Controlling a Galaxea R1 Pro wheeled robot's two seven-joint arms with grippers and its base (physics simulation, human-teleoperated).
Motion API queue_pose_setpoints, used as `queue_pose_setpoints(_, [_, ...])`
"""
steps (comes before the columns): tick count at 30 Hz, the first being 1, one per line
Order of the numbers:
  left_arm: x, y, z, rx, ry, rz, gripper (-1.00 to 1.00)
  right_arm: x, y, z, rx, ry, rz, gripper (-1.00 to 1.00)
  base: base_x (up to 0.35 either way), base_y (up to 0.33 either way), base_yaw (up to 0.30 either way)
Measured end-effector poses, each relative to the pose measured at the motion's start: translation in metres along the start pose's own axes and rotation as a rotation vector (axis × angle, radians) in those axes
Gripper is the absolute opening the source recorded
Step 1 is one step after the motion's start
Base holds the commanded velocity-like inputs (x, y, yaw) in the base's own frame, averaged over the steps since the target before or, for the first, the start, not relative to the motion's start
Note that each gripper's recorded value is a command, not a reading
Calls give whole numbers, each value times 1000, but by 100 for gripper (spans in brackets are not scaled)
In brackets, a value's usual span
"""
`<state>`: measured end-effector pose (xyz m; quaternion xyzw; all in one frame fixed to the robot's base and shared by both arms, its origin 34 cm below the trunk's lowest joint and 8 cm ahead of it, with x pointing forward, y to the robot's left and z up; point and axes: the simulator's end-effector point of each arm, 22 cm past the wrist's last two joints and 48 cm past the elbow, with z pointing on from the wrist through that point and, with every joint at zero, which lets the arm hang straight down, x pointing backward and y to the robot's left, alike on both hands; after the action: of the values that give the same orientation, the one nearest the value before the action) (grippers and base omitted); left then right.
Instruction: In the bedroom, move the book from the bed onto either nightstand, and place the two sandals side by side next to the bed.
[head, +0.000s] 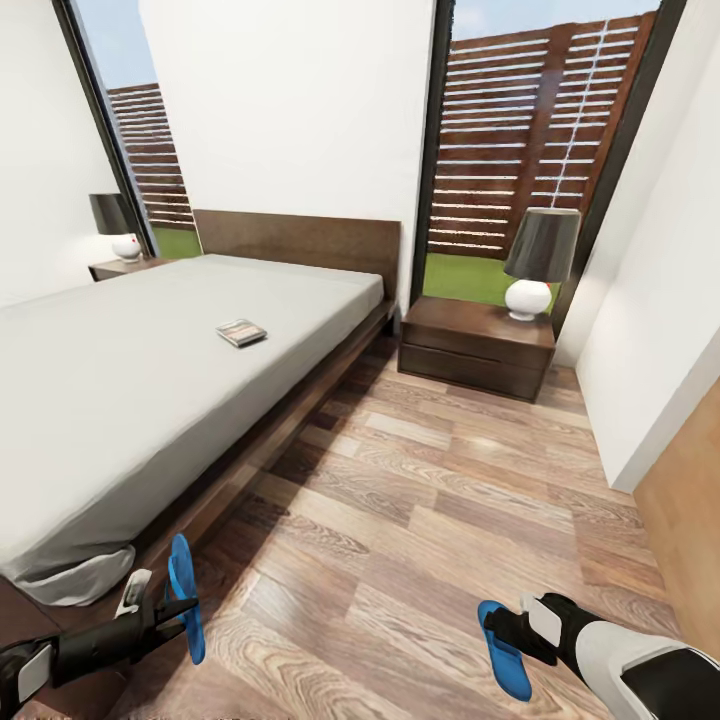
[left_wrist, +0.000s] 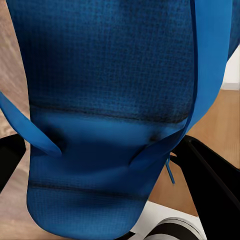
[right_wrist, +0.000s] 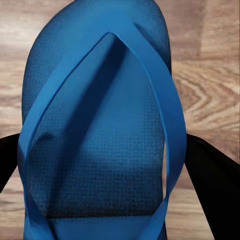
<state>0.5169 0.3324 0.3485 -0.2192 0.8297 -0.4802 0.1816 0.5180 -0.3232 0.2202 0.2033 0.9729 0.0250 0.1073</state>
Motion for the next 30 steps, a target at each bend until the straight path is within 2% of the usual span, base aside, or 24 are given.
queue_pose_setpoints(18, [0,0,0,0,0,0,-100,0,0,0,0,0,0,-100,0,-2,162])
queue_pose_setpoints(30, [0,0,0,0,0,0,-100,0,0,0,0,0,0,-100,0,-62,162])
